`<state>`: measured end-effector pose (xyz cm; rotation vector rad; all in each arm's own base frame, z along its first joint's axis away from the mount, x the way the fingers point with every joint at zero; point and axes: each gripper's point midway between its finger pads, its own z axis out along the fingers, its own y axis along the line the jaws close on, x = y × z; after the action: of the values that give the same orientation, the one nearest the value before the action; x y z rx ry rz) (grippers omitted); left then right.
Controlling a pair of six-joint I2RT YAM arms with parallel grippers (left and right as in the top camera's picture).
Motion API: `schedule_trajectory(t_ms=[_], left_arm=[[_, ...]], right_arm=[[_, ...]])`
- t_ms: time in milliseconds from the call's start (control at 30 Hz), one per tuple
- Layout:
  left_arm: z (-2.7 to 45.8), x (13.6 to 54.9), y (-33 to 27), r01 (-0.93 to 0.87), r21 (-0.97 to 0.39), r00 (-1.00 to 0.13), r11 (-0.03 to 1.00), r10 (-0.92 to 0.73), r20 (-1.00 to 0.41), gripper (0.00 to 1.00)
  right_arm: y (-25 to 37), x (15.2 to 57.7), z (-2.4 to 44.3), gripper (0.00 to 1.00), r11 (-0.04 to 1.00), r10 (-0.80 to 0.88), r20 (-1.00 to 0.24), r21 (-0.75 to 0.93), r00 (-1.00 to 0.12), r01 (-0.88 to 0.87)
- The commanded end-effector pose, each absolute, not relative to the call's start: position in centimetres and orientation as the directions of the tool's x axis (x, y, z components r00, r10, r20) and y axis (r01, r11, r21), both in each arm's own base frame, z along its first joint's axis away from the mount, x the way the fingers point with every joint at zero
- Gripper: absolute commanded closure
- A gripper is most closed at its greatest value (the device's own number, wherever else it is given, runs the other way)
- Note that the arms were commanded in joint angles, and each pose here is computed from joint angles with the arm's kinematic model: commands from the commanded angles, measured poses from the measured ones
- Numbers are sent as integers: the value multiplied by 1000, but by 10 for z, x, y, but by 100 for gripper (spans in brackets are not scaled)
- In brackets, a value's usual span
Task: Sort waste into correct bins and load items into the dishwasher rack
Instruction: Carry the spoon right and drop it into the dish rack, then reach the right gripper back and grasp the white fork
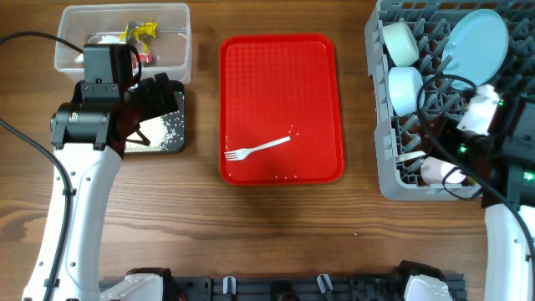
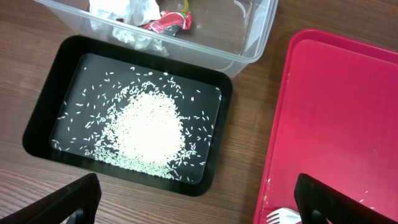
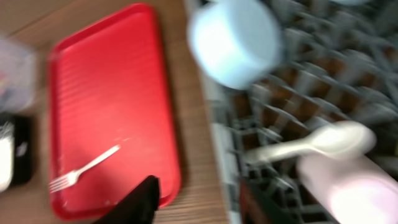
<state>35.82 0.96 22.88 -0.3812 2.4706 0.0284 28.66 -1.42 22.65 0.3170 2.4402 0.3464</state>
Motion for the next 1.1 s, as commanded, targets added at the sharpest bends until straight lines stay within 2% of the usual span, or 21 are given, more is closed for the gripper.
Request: schedule_trajectory(t_ms=[0,100,200,333,533,700,867,1067], left_arm=[[230,359,12,-293,-78,-752,953,-280,-597,0],[230,359,12,-293,-78,-752,953,-280,-597,0],[230,359,12,-293,-78,-752,953,-280,-597,0],[230,359,12,-293,-78,-752,953,-280,-597,0],[230,359,12,-293,-78,-751,953,-280,-597,0],[230,359,12,-293,-78,-752,953,-280,-597,0],[230,359,12,-293,-78,-752,953,-280,-597,0],[230,359,12,-293,-78,-752,953,-280,-597,0]], right_arm=[[47,296,236,46,921,140,-612,370,-778,-125],[97,319,231,39,908,59,-639,354,-767,-224],[147,339,212,38,884,-35,-650,334,-759,-327],[218,356,152,35,825,-196,-612,319,-766,-466],[286,344,63,30,697,-494,-527,236,-692,-677],[298,338,44,23,644,-575,-524,183,-628,-743],[300,338,24,20,596,-637,-513,145,-575,-790],[303,340,24,19,546,-675,-534,103,-510,-831]])
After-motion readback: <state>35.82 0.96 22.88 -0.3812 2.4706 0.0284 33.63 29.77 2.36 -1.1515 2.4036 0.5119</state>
